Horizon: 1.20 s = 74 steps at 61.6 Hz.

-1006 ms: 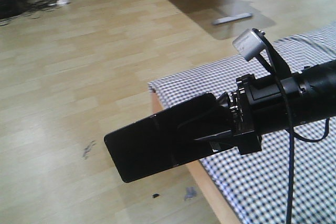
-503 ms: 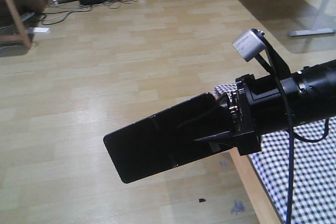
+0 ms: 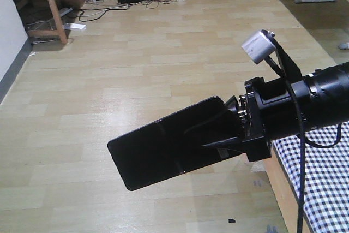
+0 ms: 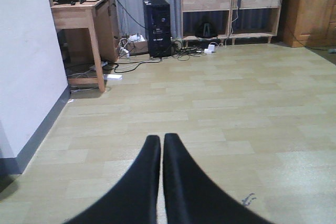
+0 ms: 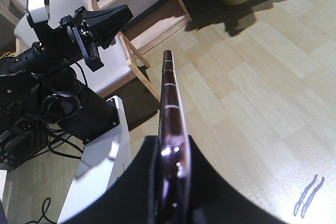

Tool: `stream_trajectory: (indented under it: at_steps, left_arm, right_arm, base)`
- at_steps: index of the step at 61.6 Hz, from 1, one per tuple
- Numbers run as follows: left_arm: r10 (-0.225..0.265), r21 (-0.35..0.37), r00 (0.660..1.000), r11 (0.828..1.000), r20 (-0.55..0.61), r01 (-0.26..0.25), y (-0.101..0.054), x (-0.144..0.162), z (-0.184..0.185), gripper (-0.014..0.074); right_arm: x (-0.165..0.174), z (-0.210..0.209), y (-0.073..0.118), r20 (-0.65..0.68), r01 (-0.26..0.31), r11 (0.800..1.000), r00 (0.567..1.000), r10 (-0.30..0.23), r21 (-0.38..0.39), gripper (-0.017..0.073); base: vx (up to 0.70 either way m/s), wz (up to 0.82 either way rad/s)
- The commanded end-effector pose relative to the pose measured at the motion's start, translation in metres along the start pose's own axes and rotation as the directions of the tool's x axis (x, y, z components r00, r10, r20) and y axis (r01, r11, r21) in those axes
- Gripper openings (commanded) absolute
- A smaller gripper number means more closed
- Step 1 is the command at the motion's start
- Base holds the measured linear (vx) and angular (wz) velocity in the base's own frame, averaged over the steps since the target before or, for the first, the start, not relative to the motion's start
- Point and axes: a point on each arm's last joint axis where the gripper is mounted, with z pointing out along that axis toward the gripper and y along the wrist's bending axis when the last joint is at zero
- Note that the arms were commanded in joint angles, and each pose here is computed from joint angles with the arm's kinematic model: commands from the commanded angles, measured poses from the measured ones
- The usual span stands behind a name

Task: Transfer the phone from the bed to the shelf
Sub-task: 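Drive the base to the wooden shelf holding the phone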

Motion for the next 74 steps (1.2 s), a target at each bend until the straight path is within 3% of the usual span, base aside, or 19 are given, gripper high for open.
stream_trajectory:
  at_steps: [1, 74]
  left_arm:
    - [-0.010, -0.003, 0.998, 1.000, 0.068, 0.010, 0.0003, -0.0043, -0.0001, 0.0001]
    - [-0.010, -0.003, 0.998, 1.000, 0.068, 0.010, 0.0003, -0.0043, -0.0001, 0.0001]
  right_arm:
    - [-0.0112, -0.0088, 0.0207, 0.064, 0.032, 0.995, 0.998, -0.026, -0.094, -0.0002]
    - [-0.0112, -0.0088, 0.0207, 0.063, 0.033, 0.995, 0.998, -0.027, -0.094, -0.0002]
  base:
    - [0.08, 0.14]
    - [0.23, 0.02]
